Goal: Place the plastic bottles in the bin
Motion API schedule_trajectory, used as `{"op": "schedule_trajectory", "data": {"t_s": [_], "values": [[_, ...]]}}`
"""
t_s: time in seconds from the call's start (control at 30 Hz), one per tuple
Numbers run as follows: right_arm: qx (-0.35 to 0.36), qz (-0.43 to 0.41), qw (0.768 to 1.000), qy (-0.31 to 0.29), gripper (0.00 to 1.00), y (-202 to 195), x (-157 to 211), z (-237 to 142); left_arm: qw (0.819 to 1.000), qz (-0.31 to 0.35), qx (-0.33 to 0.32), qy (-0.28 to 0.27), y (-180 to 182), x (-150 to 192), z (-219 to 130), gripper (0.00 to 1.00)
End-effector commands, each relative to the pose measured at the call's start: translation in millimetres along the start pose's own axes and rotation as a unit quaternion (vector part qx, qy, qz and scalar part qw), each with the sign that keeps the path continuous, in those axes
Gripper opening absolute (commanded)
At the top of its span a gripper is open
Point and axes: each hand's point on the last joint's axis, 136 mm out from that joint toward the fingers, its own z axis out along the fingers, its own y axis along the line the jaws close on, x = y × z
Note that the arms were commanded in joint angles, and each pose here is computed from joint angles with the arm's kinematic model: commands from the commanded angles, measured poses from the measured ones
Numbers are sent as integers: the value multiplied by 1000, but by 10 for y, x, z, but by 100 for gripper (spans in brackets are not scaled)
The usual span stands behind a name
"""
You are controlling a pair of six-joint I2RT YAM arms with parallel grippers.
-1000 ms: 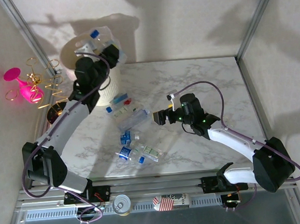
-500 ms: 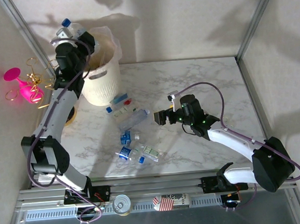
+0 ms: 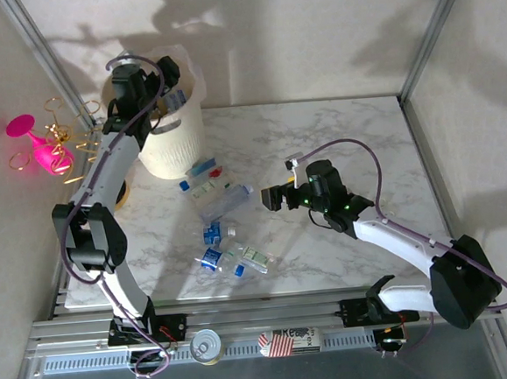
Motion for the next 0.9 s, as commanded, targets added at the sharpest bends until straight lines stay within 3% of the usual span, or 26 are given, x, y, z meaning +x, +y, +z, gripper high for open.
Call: {"op": "schedule_trajectory", "data": {"t_s": [0.0, 0.2, 0.4, 0.67, 0.87], "values": [[9, 7, 1000, -10, 99, -23, -46, -70, 1000, 0, 23, -18, -181, -221, -180, 100], [-2, 6, 1000, -13, 99, 23, -74, -89, 998, -10, 53, -39, -370, -322, -508, 100], [-25, 9, 1000, 4, 99, 115, 14, -56, 993, -33, 101, -47, -636, -199, -976, 100], [-31, -7, 999, 15, 99, 285, 229, -64, 988, -28, 149, 16, -924, 617, -1561, 99], [-51, -37, 997, 41, 99, 446, 413, -46, 984, -38, 151, 87, -750, 1398, -1794, 100]]}}
